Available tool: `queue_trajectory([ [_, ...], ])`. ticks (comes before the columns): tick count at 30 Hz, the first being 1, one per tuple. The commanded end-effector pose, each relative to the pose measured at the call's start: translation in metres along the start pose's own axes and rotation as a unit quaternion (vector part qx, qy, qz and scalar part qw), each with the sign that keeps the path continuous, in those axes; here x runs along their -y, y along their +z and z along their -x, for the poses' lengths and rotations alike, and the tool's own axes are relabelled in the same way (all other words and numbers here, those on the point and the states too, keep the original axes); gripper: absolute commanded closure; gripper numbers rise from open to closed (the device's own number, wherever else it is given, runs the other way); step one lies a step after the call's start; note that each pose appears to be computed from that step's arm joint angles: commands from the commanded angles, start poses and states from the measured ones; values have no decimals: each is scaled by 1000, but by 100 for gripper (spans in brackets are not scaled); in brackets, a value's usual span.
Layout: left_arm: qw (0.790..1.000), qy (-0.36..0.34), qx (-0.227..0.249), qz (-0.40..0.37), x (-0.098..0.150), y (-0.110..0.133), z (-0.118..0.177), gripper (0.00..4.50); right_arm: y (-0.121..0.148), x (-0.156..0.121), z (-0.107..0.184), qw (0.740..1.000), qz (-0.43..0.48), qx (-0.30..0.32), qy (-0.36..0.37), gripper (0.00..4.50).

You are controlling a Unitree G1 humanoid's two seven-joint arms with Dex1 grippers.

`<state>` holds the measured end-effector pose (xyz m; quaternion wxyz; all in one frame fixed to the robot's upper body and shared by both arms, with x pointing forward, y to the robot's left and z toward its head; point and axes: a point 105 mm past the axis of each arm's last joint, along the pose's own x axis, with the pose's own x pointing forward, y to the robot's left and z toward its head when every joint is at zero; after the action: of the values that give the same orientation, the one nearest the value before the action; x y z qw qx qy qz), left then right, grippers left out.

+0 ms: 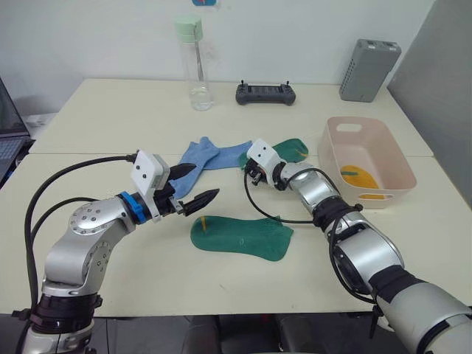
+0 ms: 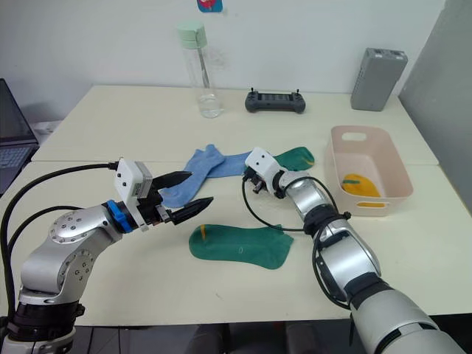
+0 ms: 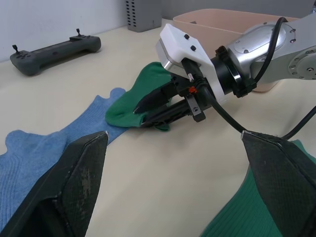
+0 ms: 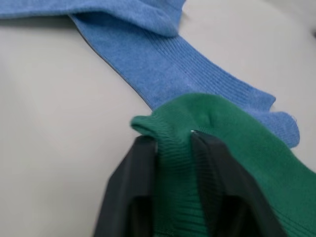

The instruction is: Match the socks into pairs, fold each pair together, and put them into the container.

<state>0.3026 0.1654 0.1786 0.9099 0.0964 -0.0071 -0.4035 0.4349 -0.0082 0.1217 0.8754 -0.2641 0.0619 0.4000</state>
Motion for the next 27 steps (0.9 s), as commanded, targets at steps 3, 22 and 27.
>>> queue_trajectory([
  [3,1000,3,13,-9,-2,9,5,0,23,-11,7,996,42,59,55,445],
  [22,997,-52,-51,-31,-24,1,-20,0,55,-113,149,887,108,203,400,445],
  [27,990,-98,-82,-61,-20,-21,-62,0,43,-117,148,888,125,181,403,445],
])
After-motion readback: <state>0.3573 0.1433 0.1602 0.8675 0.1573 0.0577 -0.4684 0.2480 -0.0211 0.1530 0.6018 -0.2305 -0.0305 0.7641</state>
